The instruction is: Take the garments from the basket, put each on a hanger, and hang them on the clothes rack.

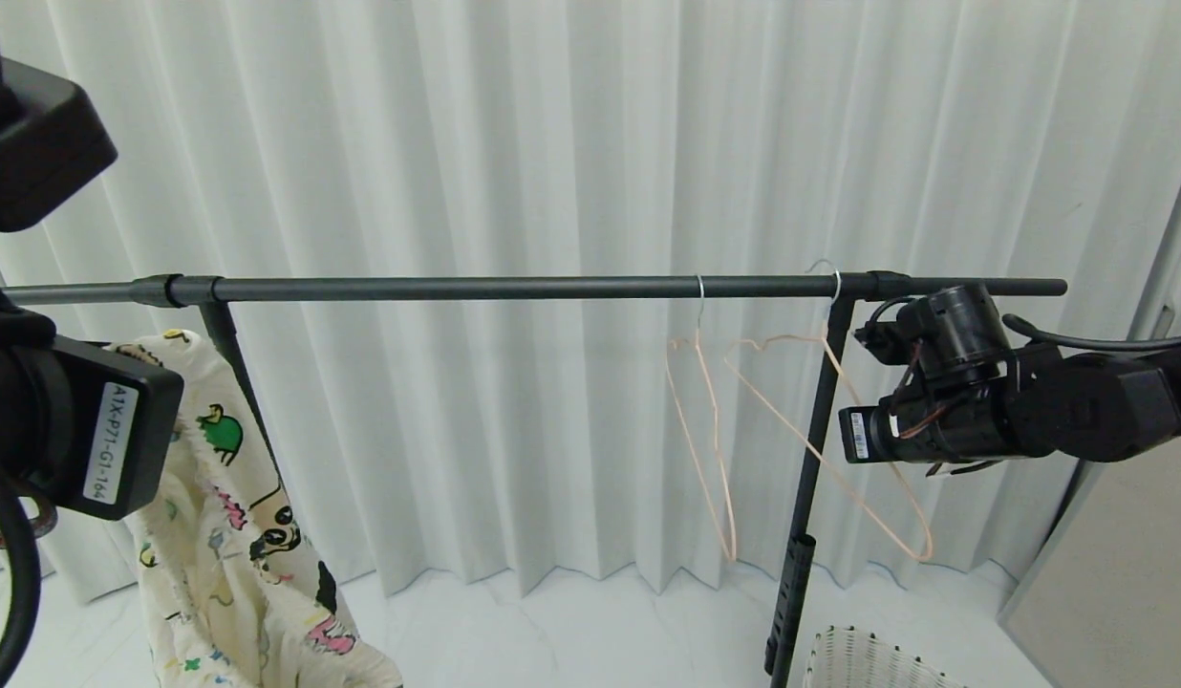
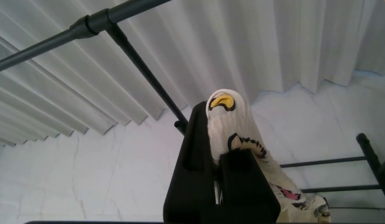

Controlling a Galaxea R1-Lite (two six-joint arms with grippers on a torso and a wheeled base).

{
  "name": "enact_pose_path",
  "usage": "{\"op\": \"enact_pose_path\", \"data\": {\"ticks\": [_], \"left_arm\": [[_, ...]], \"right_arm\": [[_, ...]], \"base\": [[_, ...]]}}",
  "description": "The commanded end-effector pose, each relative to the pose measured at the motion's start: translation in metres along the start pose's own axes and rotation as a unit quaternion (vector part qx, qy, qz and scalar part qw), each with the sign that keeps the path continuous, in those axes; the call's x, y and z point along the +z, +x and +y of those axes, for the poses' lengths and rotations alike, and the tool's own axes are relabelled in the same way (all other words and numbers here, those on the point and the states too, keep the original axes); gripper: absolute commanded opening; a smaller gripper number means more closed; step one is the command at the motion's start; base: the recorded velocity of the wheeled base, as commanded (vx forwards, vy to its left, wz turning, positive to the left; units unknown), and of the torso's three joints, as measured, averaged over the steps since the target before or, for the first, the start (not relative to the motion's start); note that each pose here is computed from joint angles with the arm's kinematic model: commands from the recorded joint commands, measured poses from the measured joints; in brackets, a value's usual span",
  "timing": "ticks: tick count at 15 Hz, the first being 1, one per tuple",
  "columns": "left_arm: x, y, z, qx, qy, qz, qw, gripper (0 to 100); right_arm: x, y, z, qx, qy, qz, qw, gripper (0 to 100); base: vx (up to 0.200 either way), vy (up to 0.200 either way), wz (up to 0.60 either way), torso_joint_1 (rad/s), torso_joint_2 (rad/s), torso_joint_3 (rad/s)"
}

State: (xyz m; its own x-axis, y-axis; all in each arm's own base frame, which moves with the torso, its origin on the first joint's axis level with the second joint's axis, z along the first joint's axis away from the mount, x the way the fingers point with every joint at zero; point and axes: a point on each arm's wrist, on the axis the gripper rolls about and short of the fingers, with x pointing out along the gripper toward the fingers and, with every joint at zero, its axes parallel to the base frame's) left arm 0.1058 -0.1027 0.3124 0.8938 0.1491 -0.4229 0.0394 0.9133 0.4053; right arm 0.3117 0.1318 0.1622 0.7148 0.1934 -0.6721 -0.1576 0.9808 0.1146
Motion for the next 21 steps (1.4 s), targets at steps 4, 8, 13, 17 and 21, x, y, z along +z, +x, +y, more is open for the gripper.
{"op": "enact_pose_path", "data": {"ticks": [4,8,13,17,21], "left_arm": [[0.000,-0.001,0.002,0.001,-0.003,-0.002,1.0000,0],[-0.002,-0.004,0.005,0.000,-0.006,-0.005,1.0000,0],[-0.010,0.001,0.001,0.002,0.011,0.008,0.9999,0],[-0.027,0.002,0.002,0.004,0.027,0.020,0.9994,0],[-0.031,0.004,0.001,0.005,0.033,0.025,0.9991,0]], "right_arm": [[0.004,-0.038,0.009,0.020,-0.009,-0.038,0.9990,0],[-0.016,-0.077,0.003,0.012,-0.015,-0.053,0.9984,0],[-0.063,-0.117,-0.006,0.017,-0.033,-0.048,0.9982,0],[-0.071,-0.132,-0.003,0.013,-0.046,-0.057,0.9973,0],[-0.074,-0.139,0.007,0.038,-0.063,-0.063,0.9954,0]], "base": [[0.000,0.000,0.00,0.000,0.00,0.000],[0.000,0.000,0.00,0.000,0.00,0.000],[-0.200,0.000,0.00,0.007,0.00,0.003],[-0.200,0.000,0.00,-0.002,0.00,0.004],[-0.200,0.000,0.00,0.001,0.00,0.004]]}}
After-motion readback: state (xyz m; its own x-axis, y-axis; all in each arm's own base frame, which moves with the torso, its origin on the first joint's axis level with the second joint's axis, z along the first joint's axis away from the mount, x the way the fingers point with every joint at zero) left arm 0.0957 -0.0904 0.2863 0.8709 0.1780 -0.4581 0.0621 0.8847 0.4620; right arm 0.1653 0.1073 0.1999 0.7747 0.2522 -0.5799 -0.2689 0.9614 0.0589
